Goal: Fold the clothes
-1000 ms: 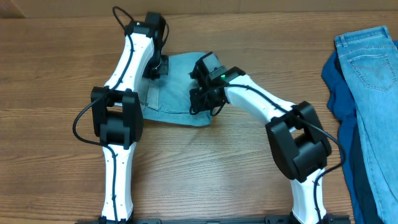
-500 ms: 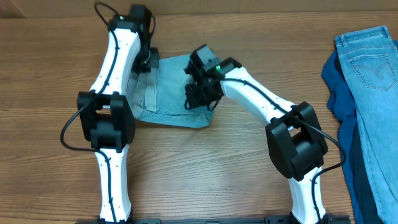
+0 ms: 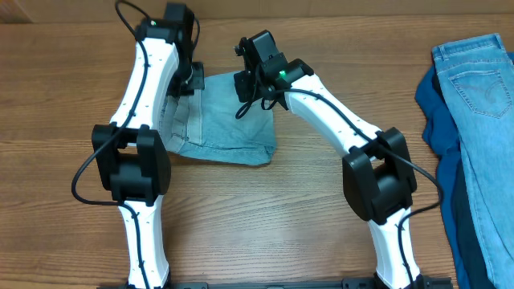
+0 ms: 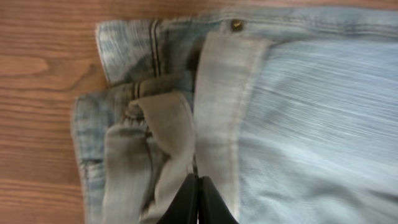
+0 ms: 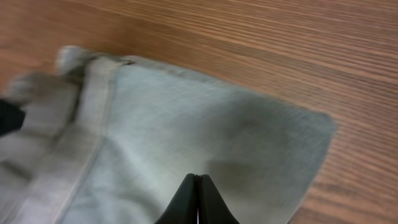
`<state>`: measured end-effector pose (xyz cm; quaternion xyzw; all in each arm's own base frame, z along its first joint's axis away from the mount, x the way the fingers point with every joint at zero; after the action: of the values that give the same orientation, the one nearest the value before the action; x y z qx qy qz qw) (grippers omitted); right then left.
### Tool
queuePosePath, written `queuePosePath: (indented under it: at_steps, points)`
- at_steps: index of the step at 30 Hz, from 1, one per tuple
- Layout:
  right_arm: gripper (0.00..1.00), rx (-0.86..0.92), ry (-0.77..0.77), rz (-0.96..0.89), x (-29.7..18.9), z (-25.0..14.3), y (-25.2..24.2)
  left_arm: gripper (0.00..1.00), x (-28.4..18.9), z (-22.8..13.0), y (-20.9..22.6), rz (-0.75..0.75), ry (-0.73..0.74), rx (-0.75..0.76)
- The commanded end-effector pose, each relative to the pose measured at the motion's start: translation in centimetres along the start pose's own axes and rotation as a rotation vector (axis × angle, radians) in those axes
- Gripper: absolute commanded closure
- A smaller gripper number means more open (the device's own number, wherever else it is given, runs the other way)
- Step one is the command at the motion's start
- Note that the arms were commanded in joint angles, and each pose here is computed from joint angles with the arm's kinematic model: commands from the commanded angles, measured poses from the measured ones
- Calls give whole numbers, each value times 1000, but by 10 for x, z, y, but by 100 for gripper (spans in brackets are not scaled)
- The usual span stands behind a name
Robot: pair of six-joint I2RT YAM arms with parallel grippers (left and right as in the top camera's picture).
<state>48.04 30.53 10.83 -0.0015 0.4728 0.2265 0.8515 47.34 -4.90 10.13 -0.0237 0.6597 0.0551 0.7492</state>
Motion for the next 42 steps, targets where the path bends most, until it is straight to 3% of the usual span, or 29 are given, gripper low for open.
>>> queuePosePath:
  at_steps: [1, 7, 10, 14, 19, 26, 32, 37, 42]
  points:
    - [96, 12, -3, -46, 30, -3, -24, 96, 37, -14, 27, 104, 53, -58]
    - [96, 34, 40, -73, 70, -25, -47, 96, 82, -41, 43, 131, 119, -77]
    - [96, 34, 48, -73, 72, -27, -47, 96, 82, -42, 43, 130, 121, -77]
    - [96, 26, -32, -54, 45, 6, -37, 96, 29, -13, 39, 100, 7, -89]
    - [91, 18, -83, -42, -35, 44, -17, 96, -59, 12, 27, -17, -160, -104]
    - [96, 62, 221, 131, -51, -23, 9, 96, -17, 1, 16, -49, -63, -91]
    - [96, 55, 359, 145, -39, -63, 24, 96, 43, -12, 12, -48, 30, -75]
    - [96, 18, 488, 141, -13, -126, 39, 96, 80, -24, 12, -32, 91, -65]
    - [96, 39, 530, 128, 6, -162, 32, 96, 82, -20, 11, -37, 71, -65]
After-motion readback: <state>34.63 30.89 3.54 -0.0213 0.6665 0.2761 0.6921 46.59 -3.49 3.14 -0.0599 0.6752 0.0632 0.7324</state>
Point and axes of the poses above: each gripper's point midway between its finger pads, its own x axis out along the fingers, its own y axis along the line the jaws close on, z = x × y, the point moved 2 cm from there along -x, back along the fingers, and after that the axes turned 1 degree about -x, right-handed, at the moved point
